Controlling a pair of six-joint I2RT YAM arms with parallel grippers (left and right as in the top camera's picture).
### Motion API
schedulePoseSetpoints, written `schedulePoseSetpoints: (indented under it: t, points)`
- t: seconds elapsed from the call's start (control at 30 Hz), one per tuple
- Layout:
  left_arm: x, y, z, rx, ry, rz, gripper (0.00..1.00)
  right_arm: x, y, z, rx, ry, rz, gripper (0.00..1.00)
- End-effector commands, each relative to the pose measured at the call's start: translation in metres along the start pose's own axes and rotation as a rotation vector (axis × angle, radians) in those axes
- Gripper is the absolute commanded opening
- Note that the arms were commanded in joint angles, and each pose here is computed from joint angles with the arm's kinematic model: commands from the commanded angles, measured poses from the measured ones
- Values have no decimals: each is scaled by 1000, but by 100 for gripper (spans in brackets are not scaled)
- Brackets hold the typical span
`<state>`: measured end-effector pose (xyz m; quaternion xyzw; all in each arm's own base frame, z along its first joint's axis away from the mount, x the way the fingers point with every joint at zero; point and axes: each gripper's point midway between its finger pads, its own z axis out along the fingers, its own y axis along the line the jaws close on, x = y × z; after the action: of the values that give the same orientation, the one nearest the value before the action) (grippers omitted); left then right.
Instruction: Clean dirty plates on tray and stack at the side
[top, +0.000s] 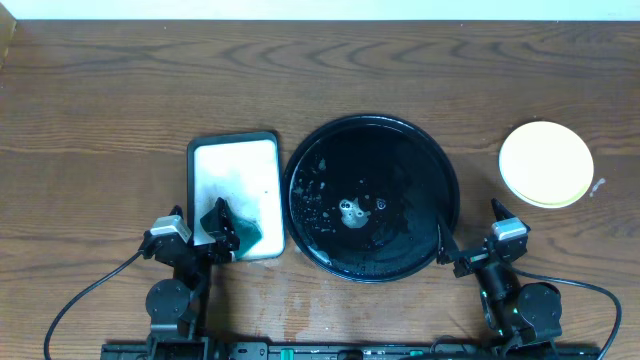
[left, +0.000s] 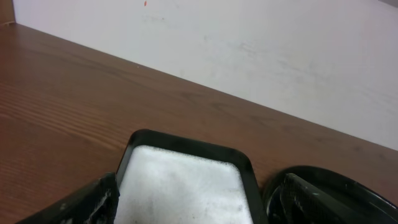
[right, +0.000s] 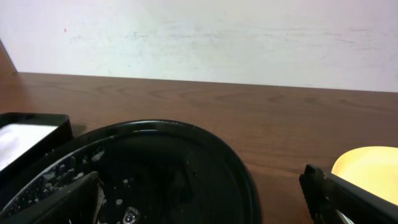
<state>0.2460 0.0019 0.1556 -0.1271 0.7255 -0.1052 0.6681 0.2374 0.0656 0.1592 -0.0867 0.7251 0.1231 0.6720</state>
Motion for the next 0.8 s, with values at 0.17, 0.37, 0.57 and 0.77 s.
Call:
schedulePoseSetpoints:
  t: [0.17,0.37,0.57,0.77]
  points:
    - [18,8,0,-34,64,-7,83,0,-3,0,15,-4,-12,99]
    - [19,9,0,-35,69,-7,83,0,-3,0,15,-4,-12,99]
    - [19,9,0,-35,69,-7,83,0,-3,0,15,-3,-12,99]
    - [19,9,0,-35,69,-7,83,0,-3,0,15,-3,-12,99]
